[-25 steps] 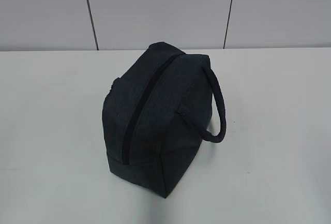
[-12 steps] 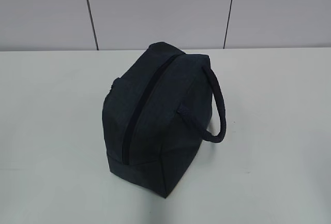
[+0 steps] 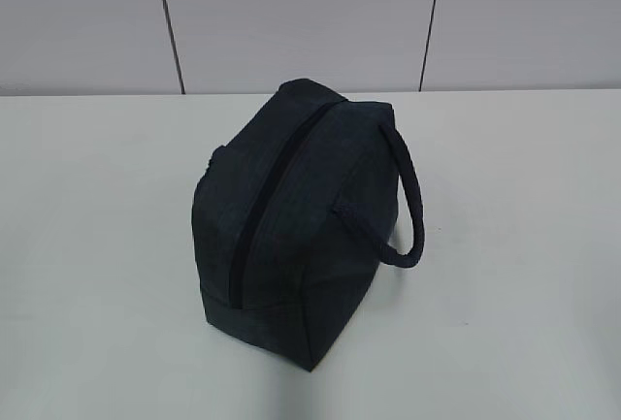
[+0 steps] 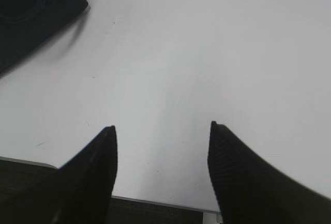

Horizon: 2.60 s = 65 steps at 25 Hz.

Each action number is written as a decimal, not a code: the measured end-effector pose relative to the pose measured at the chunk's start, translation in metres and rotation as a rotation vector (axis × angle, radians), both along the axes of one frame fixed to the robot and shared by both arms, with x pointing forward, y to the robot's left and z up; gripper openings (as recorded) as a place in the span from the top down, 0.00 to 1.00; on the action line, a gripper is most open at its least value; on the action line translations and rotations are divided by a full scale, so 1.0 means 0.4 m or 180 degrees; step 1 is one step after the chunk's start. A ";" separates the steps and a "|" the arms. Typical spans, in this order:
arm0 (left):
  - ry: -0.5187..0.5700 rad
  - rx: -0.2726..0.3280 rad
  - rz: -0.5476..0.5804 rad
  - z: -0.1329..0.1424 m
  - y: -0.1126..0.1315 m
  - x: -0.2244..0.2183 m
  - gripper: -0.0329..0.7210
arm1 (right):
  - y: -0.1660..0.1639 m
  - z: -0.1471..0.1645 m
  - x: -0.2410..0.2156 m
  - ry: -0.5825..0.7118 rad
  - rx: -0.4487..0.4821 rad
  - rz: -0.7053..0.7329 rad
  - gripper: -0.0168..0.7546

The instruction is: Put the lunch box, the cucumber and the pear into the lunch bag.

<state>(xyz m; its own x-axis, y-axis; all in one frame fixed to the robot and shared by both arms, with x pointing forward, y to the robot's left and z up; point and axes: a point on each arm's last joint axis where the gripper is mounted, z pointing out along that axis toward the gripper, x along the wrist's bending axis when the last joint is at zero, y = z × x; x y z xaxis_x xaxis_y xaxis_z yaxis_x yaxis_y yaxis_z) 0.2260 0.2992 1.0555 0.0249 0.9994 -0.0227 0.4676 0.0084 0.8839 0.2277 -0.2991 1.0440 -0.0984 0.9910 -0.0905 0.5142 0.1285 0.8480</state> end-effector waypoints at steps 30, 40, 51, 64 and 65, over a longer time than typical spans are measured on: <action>0.0000 0.0000 0.0000 0.000 0.000 0.000 0.64 | 0.000 0.000 0.000 0.0000 0.0000 0.0000 0.40; 0.0000 0.0000 0.0000 0.000 0.000 0.000 0.64 | 0.000 0.000 0.000 0.0000 0.0000 0.0000 0.40; 0.0000 0.0000 0.0000 0.000 0.000 0.000 0.64 | 0.000 0.000 0.000 0.0000 0.0000 0.0000 0.40; 0.0000 0.0000 0.0000 0.000 0.000 0.000 0.64 | 0.000 0.000 0.000 0.0000 0.0000 0.0000 0.40; 0.0000 0.0000 0.0000 0.000 0.000 0.000 0.64 | 0.000 0.000 0.000 0.0000 0.0000 0.0000 0.40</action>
<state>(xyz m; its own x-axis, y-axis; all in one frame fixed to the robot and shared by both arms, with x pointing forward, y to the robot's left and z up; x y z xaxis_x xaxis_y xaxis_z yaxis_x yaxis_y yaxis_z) 0.2260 0.2992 1.0555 0.0249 0.9994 -0.0227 0.4676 0.0084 0.8839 0.2277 -0.2991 1.0440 -0.0984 0.9910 -0.0905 0.5142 0.1285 0.8480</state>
